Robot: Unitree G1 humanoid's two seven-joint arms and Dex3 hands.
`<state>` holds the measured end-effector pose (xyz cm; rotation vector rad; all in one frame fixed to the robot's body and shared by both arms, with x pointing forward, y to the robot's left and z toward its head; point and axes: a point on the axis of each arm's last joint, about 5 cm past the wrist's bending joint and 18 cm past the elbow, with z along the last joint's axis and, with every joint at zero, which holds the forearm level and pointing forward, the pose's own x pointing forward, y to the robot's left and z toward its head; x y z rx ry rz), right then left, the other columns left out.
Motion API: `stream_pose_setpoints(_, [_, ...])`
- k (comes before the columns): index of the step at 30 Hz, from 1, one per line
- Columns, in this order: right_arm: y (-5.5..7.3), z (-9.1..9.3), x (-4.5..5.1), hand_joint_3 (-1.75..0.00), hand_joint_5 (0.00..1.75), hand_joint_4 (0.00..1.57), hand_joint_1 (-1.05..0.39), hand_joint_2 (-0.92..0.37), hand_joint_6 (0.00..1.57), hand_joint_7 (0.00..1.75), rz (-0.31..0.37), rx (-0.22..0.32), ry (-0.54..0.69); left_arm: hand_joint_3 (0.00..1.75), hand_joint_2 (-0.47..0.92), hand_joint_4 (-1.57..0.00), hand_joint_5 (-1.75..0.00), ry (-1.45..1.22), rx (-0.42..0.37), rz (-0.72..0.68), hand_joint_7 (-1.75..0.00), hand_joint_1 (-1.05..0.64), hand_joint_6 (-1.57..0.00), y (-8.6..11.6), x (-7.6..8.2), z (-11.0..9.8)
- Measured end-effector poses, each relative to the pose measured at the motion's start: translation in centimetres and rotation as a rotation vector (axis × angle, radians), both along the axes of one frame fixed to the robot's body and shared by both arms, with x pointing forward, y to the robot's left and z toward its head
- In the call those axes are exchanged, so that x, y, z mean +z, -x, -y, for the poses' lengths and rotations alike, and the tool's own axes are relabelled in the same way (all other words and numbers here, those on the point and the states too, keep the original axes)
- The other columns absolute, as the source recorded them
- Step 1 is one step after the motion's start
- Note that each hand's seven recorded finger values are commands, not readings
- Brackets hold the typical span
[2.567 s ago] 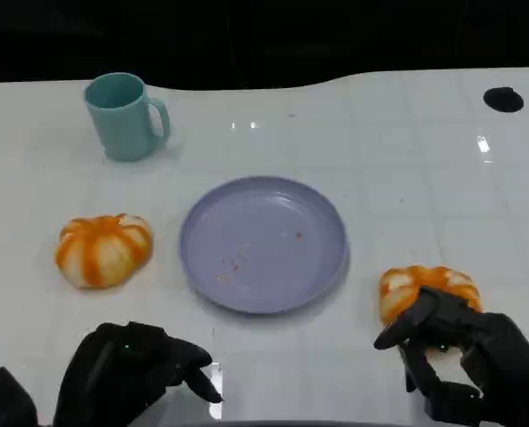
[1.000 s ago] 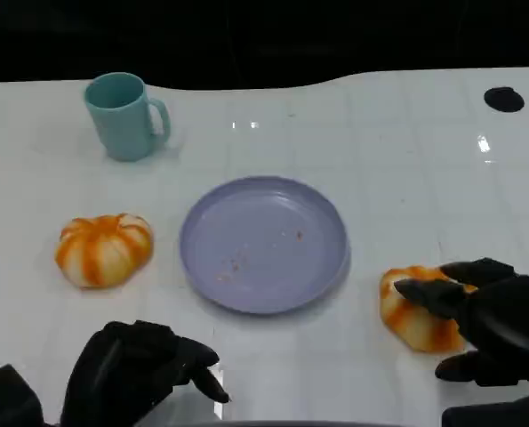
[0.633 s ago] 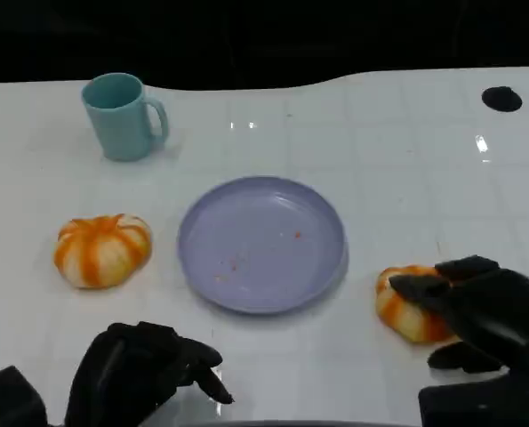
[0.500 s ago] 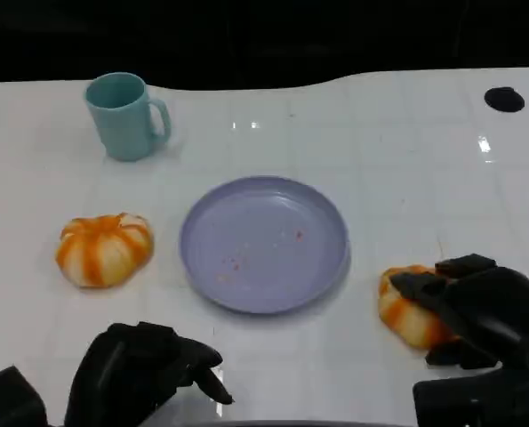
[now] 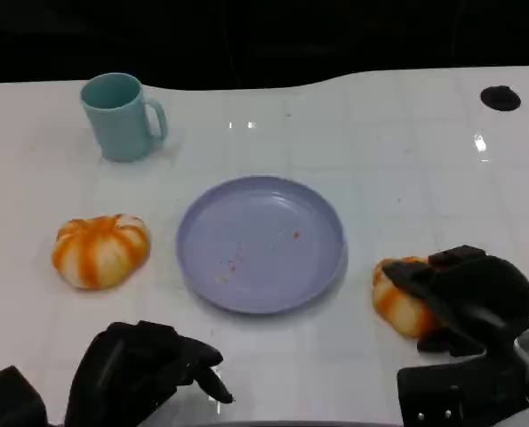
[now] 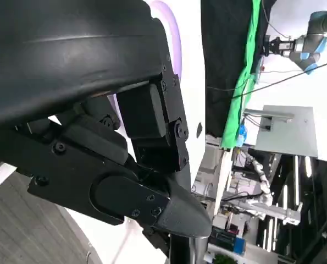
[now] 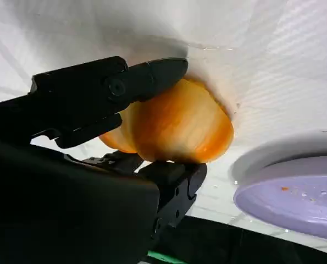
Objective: Grasp the bread from the table and place it into the plate.
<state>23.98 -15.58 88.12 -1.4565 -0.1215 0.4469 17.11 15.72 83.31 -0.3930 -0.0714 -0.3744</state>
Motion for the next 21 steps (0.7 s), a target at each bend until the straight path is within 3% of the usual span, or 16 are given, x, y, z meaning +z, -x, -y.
stream_pose_setpoints(1, [-0.1, -0.1, 0.17, -0.10, 0.32, 0.70, -0.44, -0.92, 0.71, 0.14, -0.010, 0.001, 0.004, 0.00, 0.87, -1.24, -0.87, 0.000, 0.000, 0.002, 0.00, -0.98, -1.57, 0.0, 0.0, 0.0])
stream_pose_setpoints(4, [-1.1, -0.5, 1.54, -0.12, 0.50, 0.85, -0.40, -0.92, 0.91, 0.16, -0.085, 0.003, 0.020, 0.00, 0.88, -1.24, -0.87, -0.001, -0.001, 0.006, 0.00, -0.97, -1.57, 0.0, 0.1, 0.0])
stream_pose_setpoints(5, [-1.5, -0.6, 2.21, -0.12, 0.61, 0.84, -0.39, -0.92, 0.95, 0.14, -0.112, 0.005, 0.025, 0.00, 0.88, -1.24, -0.87, 0.000, -0.002, 0.007, 0.00, -0.97, -1.57, 0.0, 0.1, 0.1])
stream_pose_setpoints(7, [-2.1, -0.9, 3.15, -0.08, 1.10, 0.73, -0.36, -0.92, 1.06, 0.14, -0.147, 0.014, 0.039, 0.00, 0.87, -1.25, -0.87, 0.000, -0.003, 0.006, 0.00, -0.98, -1.57, 0.0, 0.1, 0.1])
stream_pose_setpoints(8, [-2.3, -1.0, 3.39, -0.07, 1.21, 0.70, -0.35, -0.92, 1.08, 0.15, -0.155, 0.020, 0.046, 0.00, 0.87, -1.25, -0.87, 0.000, -0.002, 0.004, 0.00, -0.98, -1.57, 0.1, 0.1, 0.1])
stream_pose_setpoints(15, [-4.0, -1.6, 3.23, -0.17, 0.98, 0.87, -0.28, -0.92, 1.11, 0.07, -0.147, 0.042, 0.070, 0.00, 0.88, -1.25, -0.87, 0.001, -0.002, -0.002, 0.00, -0.98, -1.57, 0.4, 0.0, 0.1])
stream_pose_setpoints(17, [-4.2, -1.7, 2.56, -0.21, 1.18, 0.87, -0.27, -0.92, 1.18, 0.11, -0.115, 0.052, 0.073, 0.00, 0.88, -1.25, -0.87, 0.002, 0.000, -0.004, 0.00, -0.98, -1.57, 0.4, -0.1, 0.2])
stream_pose_setpoints(18, [-4.2, -1.7, 2.18, -0.20, 1.41, 0.83, -0.26, -0.92, 1.16, 0.35, -0.094, 0.060, 0.071, 0.00, 0.88, -1.25, -0.87, 0.002, 0.000, -0.005, 0.00, -0.98, -1.57, 0.5, -0.1, 0.2])
stream_pose_setpoints(19, [-4.3, -1.7, 1.84, -0.20, 1.58, 0.79, -0.25, -0.92, 0.97, 0.85, -0.070, 0.065, 0.063, 0.00, 0.88, -1.25, -0.87, 0.002, -0.001, -0.005, 0.00, -0.98, -1.56, 0.5, -0.1, 0.2])
stream_pose_setpoints(20, [-4.2, -1.6, 1.45, -0.20, 1.66, 0.79, -0.25, -0.92, 0.87, 1.15, -0.045, 0.071, 0.053, 0.00, 0.88, -1.24, -0.87, 0.003, -0.003, -0.004, 0.00, -0.98, -1.56, 0.5, -0.1, 0.3])
stream_pose_setpoints(21, [-4.2, -1.6, 1.02, -0.19, 1.70, 0.81, -0.24, -0.92, 0.81, 1.34, -0.020, 0.074, 0.040, 0.00, 0.88, -1.24, -0.87, 0.003, -0.006, -0.003, 0.00, -0.98, -1.56, 0.5, 0.0, 0.3])
